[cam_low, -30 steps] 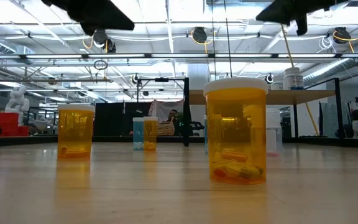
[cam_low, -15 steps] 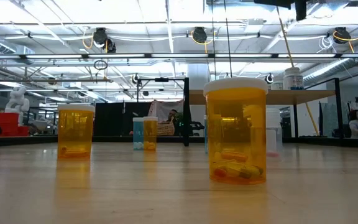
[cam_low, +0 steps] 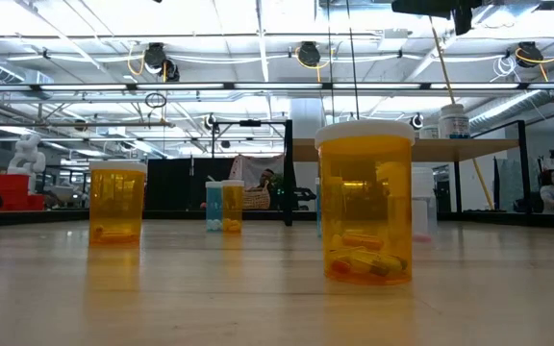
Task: Pick and place medicine bottles onto shelf by color
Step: Put the bottom large orange pill bottle on the shelf
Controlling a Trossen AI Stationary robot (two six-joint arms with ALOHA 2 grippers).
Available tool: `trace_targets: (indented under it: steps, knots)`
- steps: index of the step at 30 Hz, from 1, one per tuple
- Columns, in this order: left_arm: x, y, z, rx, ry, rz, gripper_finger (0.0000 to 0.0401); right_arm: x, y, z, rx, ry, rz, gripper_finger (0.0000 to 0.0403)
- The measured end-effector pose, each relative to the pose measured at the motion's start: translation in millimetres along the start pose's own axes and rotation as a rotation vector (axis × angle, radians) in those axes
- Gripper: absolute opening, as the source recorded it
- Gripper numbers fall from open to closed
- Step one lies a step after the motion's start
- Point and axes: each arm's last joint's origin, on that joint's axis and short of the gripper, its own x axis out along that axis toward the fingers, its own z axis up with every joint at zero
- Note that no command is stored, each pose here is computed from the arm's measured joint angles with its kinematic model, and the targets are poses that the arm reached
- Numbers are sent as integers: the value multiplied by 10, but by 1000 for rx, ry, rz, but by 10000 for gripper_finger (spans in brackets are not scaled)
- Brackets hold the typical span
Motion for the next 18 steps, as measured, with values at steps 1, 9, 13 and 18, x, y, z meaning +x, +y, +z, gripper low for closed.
trace_targets:
  steps: [1,9,13,18]
  knots:
    - [15,2,1,0,-1,-10,27,7,10,-9,5,8,18,0]
    - [140,87,-10,-15,5,-22,36,100,102,-173,-58,90,99,0]
    - [239,129,-34,-24,20,-12,71,136,130,-269,-135,126,122,0]
    - [327,32,-125,-22,73,-32,123,165,144,-301,-173,133,124,0]
